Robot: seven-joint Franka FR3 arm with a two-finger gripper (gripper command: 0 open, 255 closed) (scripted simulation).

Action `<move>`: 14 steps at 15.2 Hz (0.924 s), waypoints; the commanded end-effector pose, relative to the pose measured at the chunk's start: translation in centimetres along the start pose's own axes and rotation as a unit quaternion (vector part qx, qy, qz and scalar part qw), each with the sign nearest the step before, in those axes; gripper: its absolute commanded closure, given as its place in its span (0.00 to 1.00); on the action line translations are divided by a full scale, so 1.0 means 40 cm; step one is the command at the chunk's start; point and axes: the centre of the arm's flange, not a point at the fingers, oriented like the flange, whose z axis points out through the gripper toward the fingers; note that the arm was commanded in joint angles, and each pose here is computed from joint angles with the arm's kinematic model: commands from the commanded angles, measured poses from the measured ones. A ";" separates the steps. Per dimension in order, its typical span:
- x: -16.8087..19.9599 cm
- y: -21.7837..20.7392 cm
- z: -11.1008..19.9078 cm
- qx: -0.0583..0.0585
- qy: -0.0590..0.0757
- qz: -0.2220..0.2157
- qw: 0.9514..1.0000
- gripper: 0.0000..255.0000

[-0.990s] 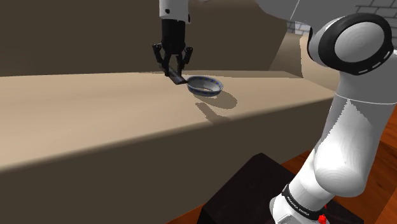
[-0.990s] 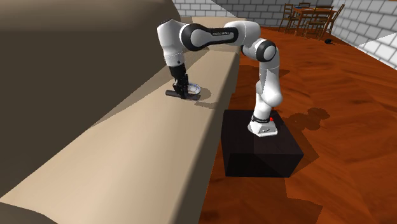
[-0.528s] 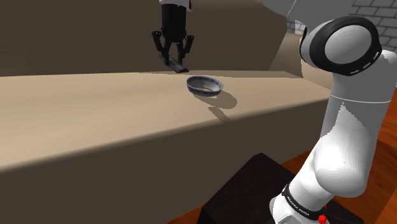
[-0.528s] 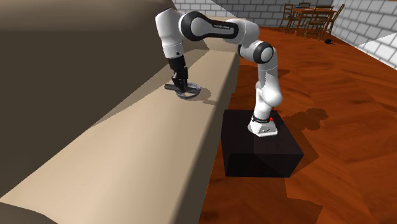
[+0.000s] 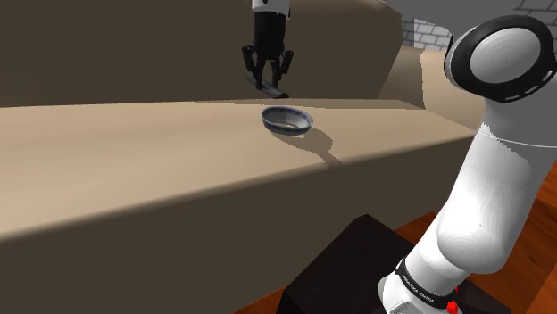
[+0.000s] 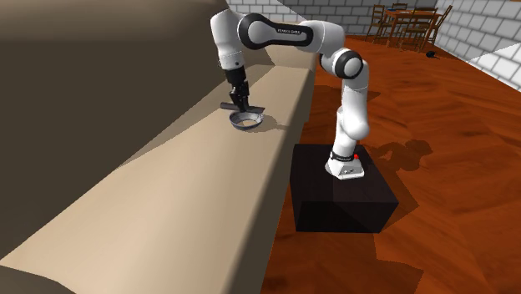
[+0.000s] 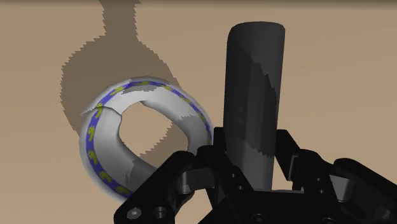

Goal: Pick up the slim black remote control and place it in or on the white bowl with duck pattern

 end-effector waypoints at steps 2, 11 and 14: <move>0.021 0.105 0.001 0.000 0.000 0.000 1.000 1.00; 0.074 0.284 0.055 0.000 0.000 0.000 1.000 1.00; 0.082 0.284 0.094 0.000 0.000 0.000 1.000 1.00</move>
